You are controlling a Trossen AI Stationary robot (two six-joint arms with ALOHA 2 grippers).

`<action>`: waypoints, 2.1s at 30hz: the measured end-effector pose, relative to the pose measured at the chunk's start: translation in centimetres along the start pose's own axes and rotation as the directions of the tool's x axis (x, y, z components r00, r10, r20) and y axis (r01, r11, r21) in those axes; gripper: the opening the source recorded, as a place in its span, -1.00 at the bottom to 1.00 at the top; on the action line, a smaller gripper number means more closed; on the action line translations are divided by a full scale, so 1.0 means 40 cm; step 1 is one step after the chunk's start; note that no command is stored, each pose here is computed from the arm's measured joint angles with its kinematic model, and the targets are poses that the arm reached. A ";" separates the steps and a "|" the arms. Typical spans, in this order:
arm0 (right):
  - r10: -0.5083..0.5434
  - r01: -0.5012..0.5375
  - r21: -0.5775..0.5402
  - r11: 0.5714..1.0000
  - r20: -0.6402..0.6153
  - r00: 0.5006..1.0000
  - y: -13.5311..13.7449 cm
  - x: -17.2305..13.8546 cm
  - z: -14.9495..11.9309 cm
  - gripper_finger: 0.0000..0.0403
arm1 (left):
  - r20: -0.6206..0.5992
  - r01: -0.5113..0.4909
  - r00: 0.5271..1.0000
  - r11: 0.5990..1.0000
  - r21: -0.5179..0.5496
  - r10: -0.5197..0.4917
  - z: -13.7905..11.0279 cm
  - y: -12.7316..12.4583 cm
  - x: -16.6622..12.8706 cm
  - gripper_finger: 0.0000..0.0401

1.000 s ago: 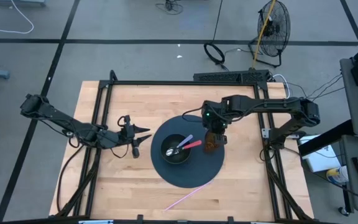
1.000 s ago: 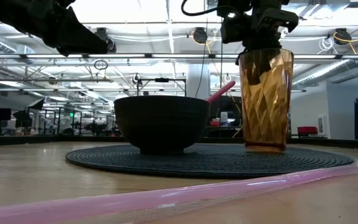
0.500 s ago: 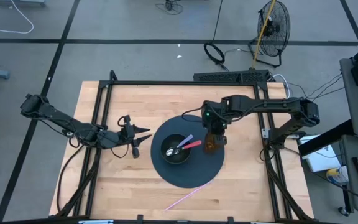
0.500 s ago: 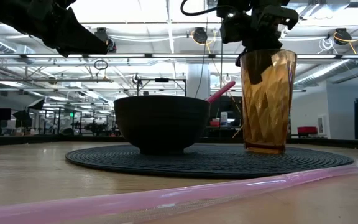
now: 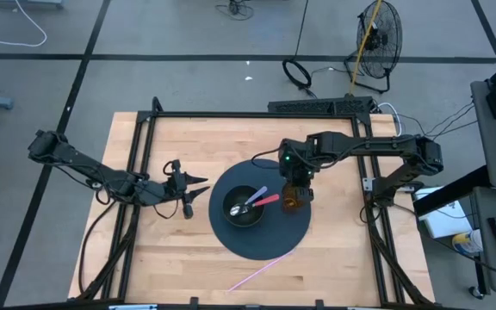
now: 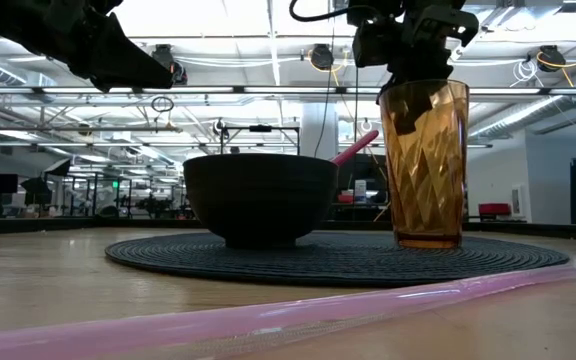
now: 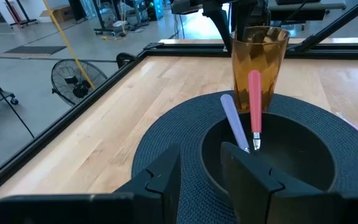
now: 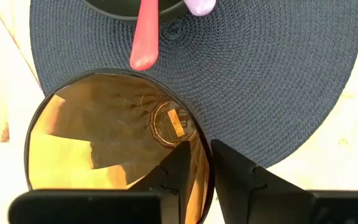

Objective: Pick & Place Utensil
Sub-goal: Put the brown cup on the blue mat to the right of the black bowl, then put the pink straw into the brown cup

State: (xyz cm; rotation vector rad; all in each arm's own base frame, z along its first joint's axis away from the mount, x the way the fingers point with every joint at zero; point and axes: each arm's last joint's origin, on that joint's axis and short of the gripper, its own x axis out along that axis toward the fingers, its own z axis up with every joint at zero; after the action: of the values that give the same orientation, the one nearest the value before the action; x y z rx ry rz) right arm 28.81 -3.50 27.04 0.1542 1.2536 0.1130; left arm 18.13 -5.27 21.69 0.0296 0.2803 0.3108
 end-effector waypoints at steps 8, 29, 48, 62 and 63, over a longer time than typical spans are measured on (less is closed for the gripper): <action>-0.002 0.002 0.001 1.000 -0.003 1.000 0.004 -0.018 0.002 -0.61 | 0.000 0.000 1.000 1.000 0.000 0.000 0.000 0.000 0.000 -0.39; -0.048 0.048 0.026 0.999 0.019 0.999 0.036 -0.144 0.032 -0.48 | 0.000 0.000 1.000 1.000 -0.005 0.000 0.000 0.000 0.000 -0.39; -0.110 0.156 -0.186 0.970 0.234 0.966 0.240 -0.232 -0.043 -0.47 | -0.009 0.017 1.000 1.000 -0.010 -0.017 -0.002 -0.001 0.000 -0.39; 0.174 0.104 -0.417 0.903 0.576 0.799 0.382 -0.102 -0.155 -0.48 | -0.023 0.074 0.997 0.997 0.001 -0.074 -0.004 -0.005 0.000 -0.39; 0.186 0.102 -0.425 0.900 0.584 0.790 0.384 -0.081 -0.160 -0.48 | -0.026 0.090 0.996 0.996 0.002 -0.090 -0.004 -0.006 0.000 -0.39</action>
State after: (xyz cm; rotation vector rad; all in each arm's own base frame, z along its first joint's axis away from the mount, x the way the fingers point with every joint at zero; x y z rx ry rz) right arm 21.73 11.40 30.84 -0.1686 0.5394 0.3551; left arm 18.15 -5.50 21.51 0.0158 0.3067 0.2215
